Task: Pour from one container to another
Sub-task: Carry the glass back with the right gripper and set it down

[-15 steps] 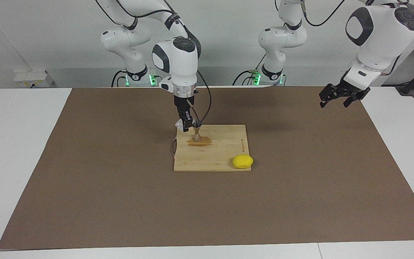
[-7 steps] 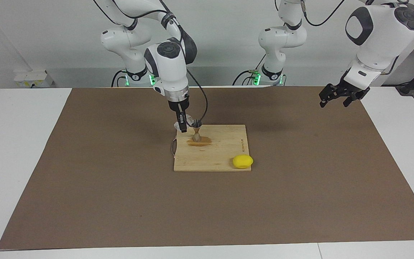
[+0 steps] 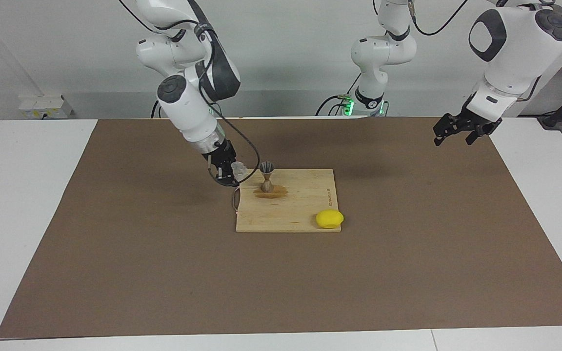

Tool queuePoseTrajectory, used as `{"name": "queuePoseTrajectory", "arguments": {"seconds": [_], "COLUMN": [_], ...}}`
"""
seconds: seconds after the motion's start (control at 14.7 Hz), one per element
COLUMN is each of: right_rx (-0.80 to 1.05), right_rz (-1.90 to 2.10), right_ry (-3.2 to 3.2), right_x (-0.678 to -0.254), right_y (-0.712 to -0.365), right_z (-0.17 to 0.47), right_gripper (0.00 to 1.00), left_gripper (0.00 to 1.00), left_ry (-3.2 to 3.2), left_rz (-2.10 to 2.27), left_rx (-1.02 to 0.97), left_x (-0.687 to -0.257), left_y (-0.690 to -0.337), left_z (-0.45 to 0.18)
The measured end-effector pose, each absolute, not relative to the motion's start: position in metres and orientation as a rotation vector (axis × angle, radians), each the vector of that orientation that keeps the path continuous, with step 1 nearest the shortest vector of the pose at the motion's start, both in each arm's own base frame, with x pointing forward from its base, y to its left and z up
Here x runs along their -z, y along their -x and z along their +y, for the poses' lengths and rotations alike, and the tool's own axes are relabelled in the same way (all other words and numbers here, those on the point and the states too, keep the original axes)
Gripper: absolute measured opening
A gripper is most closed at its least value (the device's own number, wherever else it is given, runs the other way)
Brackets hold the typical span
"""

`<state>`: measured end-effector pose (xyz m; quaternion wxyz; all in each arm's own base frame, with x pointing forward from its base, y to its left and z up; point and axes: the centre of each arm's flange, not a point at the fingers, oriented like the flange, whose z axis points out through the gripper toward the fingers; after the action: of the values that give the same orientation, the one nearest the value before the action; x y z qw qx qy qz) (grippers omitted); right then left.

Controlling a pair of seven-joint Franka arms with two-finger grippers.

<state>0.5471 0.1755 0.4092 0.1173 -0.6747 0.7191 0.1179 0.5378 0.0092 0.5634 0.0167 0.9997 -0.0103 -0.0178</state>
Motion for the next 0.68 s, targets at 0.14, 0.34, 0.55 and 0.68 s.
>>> {"name": "queuePoseTrajectory", "arguments": {"seconds": [0.14, 0.34, 0.55, 0.68], "right_rx": [-0.445, -0.584, -0.639, -0.655], "right_rz": [2.098, 2.057, 2.042, 2.038], "right_ry": [1.914, 1.869, 1.815, 1.799], "right_x": [-0.394, -0.371, -0.346, -0.332], "right_y": [-0.552, -0.557, -0.559, -0.559], "right_z": [0.137, 0.067, 0.007, -0.011], "right_gripper": [0.51, 0.51, 0.51, 0.51], "left_gripper": [1.0, 1.0, 1.0, 1.0], "left_ry": [-3.108, -3.108, -3.108, -3.108], "left_rz": [-0.031, -0.031, -0.008, 0.001], "left_rx": [0.055, 0.055, 0.056, 0.056], "left_x": [-0.563, -0.563, -0.563, -0.563], "left_y": [-0.538, -0.538, -0.538, -0.538], "left_z": [0.009, 0.009, 0.009, 0.008]}}
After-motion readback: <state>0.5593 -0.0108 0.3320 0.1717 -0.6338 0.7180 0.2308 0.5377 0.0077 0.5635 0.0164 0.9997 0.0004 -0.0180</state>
